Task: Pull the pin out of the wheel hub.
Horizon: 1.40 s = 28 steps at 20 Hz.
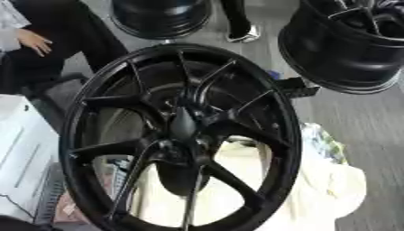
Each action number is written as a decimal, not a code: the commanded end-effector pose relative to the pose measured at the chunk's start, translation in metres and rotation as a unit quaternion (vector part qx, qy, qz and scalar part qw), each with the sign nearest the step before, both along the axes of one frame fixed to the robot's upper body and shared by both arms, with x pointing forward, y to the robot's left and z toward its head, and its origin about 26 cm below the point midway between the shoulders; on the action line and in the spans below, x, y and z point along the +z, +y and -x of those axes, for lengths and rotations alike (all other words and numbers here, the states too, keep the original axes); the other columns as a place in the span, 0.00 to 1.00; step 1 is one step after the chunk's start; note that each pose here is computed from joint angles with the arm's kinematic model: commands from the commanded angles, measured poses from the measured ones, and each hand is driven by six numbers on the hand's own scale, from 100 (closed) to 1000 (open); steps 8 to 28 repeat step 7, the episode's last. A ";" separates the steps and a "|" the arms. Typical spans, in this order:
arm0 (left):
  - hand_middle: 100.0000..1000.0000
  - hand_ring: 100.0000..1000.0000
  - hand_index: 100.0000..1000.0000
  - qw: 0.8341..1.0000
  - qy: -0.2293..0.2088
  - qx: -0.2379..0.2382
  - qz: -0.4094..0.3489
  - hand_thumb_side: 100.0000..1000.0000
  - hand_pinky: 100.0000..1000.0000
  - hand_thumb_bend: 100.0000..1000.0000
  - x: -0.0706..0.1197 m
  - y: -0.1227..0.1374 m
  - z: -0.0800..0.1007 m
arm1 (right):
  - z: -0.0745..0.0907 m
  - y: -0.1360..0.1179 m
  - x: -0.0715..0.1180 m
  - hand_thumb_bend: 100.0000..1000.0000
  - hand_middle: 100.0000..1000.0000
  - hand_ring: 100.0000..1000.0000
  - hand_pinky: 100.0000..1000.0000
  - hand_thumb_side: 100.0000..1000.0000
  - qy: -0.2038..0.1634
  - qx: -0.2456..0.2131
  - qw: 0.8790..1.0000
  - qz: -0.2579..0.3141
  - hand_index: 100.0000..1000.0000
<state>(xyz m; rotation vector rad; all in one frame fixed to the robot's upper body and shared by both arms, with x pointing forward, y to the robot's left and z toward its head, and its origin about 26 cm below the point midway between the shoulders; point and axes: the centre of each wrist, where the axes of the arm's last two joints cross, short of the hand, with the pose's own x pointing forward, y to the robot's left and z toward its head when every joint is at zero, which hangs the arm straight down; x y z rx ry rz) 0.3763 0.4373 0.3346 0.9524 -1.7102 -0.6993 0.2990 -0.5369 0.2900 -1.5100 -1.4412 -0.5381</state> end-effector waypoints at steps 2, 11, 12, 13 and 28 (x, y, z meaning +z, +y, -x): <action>0.64 0.76 0.81 0.992 -0.105 -0.074 0.007 0.48 0.87 0.00 0.034 -0.028 0.012 | 0.009 -0.002 0.028 0.00 0.78 0.60 0.82 0.41 -0.001 -0.166 0.986 0.008 0.89; 0.64 0.76 0.81 0.971 -0.174 -0.163 0.020 0.49 0.87 0.00 0.034 -0.063 0.021 | 0.010 -0.001 0.029 0.00 0.78 0.60 0.82 0.39 -0.006 -0.166 0.986 0.013 0.89; 0.64 0.76 0.81 0.971 -0.174 -0.163 0.020 0.49 0.87 0.00 0.034 -0.063 0.021 | 0.010 -0.001 0.029 0.00 0.78 0.60 0.82 0.39 -0.006 -0.166 0.986 0.013 0.89; 0.64 0.76 0.81 0.971 -0.174 -0.163 0.020 0.49 0.87 0.00 0.034 -0.063 0.021 | 0.010 -0.001 0.029 0.00 0.78 0.60 0.82 0.39 -0.006 -0.166 0.986 0.013 0.89; 0.64 0.76 0.81 0.971 -0.174 -0.163 0.020 0.49 0.87 0.00 0.034 -0.063 0.021 | 0.010 -0.001 0.029 0.00 0.78 0.60 0.82 0.39 -0.006 -0.166 0.986 0.013 0.89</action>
